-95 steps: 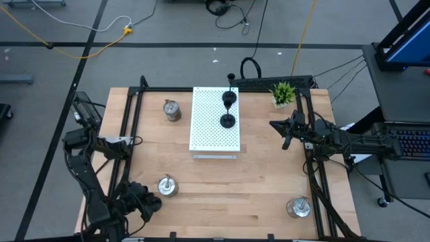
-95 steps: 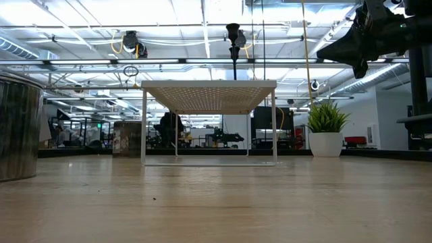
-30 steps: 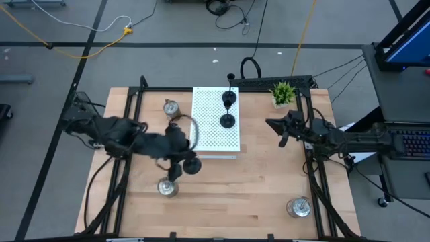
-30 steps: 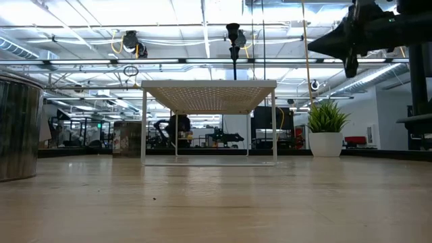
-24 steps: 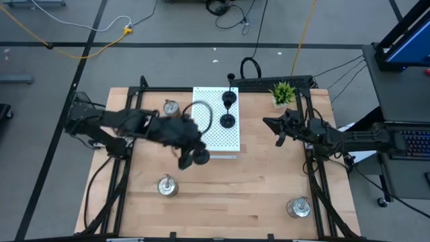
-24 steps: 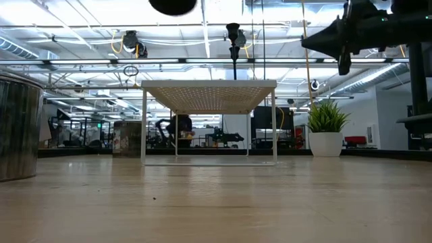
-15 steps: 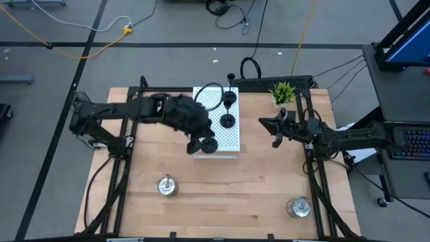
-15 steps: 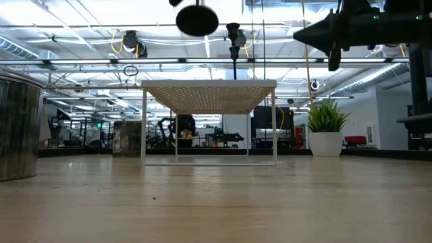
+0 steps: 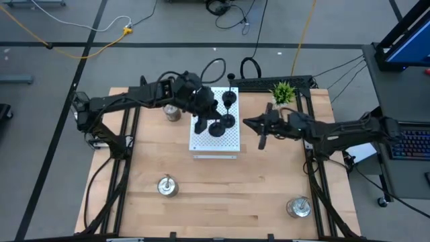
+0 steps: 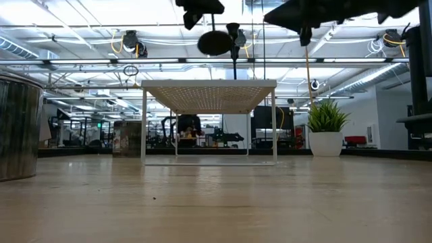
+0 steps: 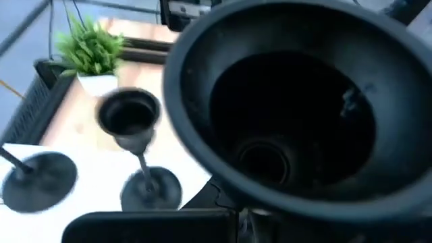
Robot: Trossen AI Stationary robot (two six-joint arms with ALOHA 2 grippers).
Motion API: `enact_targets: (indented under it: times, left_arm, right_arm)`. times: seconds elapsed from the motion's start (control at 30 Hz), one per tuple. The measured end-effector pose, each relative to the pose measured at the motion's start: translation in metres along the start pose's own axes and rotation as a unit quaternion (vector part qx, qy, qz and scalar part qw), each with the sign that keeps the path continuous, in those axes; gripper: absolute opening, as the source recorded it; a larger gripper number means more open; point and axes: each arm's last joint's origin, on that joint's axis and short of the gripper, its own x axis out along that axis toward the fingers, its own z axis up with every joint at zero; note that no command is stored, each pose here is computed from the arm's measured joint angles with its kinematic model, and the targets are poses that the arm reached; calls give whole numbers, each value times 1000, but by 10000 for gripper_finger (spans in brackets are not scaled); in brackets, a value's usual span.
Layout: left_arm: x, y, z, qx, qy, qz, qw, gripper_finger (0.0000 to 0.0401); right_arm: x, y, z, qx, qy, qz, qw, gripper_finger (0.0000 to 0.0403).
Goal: Pick & Place candle stick holders
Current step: Put the black candle holder on the shelf aligned with the other black candle holders
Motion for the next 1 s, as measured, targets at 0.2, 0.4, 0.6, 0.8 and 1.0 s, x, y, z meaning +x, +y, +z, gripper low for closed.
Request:
enact_targets:
  times: [0.2, 0.4, 0.6, 0.8, 1.0]
  left_arm:
    - [0, 7, 7, 6, -38, -13, 999, 10]
    - [3, -6, 13, 4, -62, -59, 996, 10]
    - [11, -25, 17, 28, -84, -85, 992, 10]
    - [25, -35, 20, 22, -100, -102, 989, 10]
    - [45, -50, 16, 16, -94, -125, 988, 10]
  right_arm:
    - [14, 7, 9, -1, 20, 4, 1000, 5]
    - [18, 22, 13, -4, 20, 32, 999, 44]
    - [17, 40, 8, -7, 31, 68, 997, 102]
    - [18, 55, 10, -19, 25, 92, 995, 149]
    - [28, 67, 20, -43, 94, 83, 991, 166]
